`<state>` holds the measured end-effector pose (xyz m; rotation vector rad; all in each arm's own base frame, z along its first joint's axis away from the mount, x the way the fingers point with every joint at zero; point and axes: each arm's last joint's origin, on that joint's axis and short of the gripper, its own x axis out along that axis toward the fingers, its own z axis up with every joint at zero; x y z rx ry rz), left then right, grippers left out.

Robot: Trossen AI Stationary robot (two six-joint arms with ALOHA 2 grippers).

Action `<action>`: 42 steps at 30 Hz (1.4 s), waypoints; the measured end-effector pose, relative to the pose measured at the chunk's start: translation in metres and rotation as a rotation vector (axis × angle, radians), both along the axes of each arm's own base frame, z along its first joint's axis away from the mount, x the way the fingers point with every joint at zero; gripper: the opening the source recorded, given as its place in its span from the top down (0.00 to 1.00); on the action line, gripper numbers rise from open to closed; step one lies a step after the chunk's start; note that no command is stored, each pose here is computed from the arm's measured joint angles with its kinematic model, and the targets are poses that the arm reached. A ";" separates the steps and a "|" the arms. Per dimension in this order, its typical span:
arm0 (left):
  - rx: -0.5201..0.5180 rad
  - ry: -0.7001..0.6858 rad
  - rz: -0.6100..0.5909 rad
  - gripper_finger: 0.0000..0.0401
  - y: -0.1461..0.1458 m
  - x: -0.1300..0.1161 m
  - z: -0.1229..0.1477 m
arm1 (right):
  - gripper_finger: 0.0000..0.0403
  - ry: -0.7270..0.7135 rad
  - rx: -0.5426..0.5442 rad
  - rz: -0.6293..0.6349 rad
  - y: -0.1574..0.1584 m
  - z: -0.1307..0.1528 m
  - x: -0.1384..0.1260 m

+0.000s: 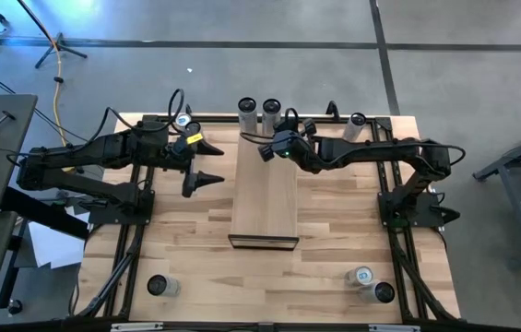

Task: Place canned beverage on shelf
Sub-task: Put the white pink soda can on the shelf aligned with the white pink soda can

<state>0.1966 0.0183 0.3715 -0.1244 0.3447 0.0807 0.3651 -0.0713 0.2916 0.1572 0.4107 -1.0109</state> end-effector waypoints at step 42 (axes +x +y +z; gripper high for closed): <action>0.132 0.214 0.028 0.14 0.102 0.035 -0.050 | 1.00 0.232 -0.028 0.071 -0.027 0.001 -0.016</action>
